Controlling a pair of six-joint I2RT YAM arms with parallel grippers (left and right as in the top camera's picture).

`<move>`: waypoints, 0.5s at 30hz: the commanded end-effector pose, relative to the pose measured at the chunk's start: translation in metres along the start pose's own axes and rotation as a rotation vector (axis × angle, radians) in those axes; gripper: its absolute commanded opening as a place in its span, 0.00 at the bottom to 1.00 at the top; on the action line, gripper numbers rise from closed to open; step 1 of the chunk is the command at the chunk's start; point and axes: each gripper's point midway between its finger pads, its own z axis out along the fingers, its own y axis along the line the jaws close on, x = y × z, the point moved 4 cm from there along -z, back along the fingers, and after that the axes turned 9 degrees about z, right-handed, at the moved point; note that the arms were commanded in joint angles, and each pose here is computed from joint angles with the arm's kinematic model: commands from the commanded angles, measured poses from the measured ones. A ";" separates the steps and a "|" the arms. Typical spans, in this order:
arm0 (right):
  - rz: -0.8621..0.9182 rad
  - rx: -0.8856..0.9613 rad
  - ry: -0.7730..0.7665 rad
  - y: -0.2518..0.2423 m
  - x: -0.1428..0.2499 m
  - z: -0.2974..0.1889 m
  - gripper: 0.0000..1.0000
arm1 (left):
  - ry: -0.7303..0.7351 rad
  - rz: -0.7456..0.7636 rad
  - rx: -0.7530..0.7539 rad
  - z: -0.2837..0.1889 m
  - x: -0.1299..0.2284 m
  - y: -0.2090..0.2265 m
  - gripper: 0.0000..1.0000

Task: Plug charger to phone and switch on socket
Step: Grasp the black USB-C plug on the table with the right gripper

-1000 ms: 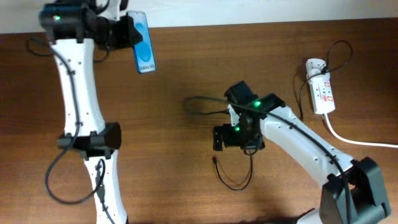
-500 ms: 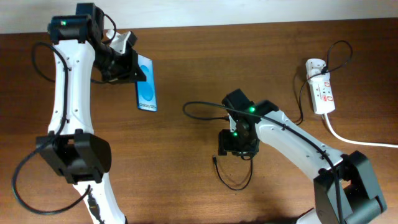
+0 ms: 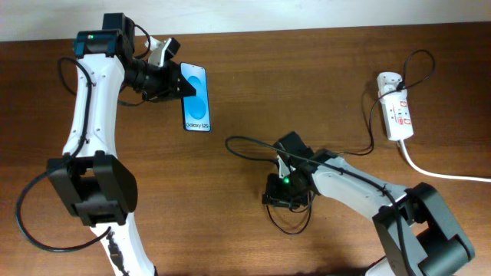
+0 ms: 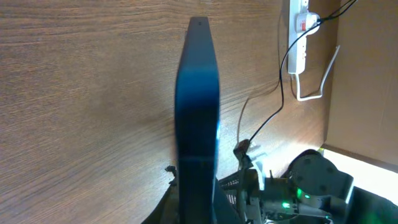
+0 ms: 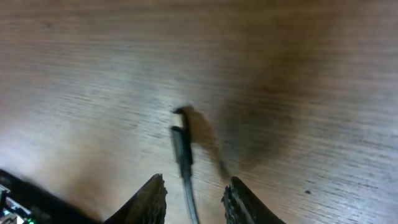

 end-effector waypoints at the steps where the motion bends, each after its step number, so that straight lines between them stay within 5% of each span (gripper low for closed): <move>1: 0.005 -0.007 0.024 -0.001 0.008 0.008 0.35 | -0.030 0.025 0.040 -0.008 -0.002 -0.010 0.00; 15: -0.013 -0.004 0.002 0.000 0.006 0.009 0.20 | -0.030 0.025 0.040 -0.008 -0.002 -0.010 0.00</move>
